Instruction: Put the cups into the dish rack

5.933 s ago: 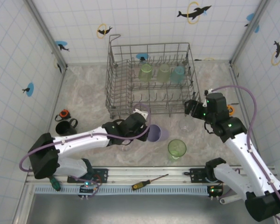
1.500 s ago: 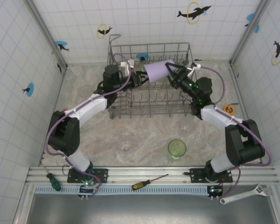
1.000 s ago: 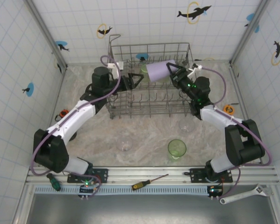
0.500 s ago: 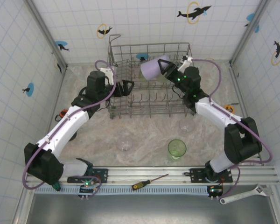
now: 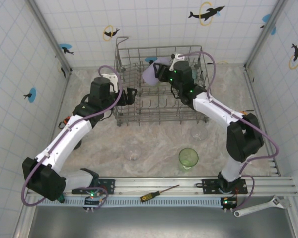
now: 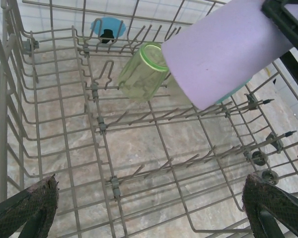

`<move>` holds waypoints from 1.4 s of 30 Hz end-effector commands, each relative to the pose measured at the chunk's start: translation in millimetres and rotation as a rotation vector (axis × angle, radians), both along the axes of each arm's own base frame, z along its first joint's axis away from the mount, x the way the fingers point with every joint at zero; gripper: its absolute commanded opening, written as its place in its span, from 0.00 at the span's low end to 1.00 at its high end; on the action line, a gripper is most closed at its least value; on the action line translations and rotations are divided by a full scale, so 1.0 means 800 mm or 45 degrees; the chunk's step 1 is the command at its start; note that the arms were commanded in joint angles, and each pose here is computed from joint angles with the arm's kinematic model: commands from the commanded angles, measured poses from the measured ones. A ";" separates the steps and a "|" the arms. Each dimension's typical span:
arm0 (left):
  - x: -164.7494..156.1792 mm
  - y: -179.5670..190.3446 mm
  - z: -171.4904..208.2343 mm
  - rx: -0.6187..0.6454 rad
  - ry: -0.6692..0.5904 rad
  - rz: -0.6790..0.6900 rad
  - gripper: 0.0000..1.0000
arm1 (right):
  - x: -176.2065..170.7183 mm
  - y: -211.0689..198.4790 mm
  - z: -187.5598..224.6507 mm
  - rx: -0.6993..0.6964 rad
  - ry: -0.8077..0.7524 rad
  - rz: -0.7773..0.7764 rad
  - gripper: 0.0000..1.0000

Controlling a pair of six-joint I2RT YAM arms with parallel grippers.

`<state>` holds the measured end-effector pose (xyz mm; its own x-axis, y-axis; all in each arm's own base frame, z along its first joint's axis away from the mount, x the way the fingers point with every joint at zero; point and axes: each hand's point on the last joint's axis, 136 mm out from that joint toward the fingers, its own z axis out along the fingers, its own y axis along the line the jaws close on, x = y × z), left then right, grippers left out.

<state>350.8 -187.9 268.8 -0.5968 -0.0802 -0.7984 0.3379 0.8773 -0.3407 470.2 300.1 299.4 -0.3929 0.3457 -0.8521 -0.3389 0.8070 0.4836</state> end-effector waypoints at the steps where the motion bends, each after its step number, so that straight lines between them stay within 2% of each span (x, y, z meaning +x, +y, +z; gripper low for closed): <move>1: -0.002 0.009 -0.007 0.058 0.004 0.011 0.98 | 0.011 0.005 0.005 -0.122 -0.045 -0.037 0.63; 17: 0.002 0.011 -0.012 0.096 0.001 0.012 0.98 | 0.032 0.084 -0.030 -0.484 -0.052 0.015 0.65; 42: -0.001 0.009 -0.028 0.099 0.029 -0.007 0.98 | 0.032 0.098 -0.096 -0.588 0.065 0.016 0.65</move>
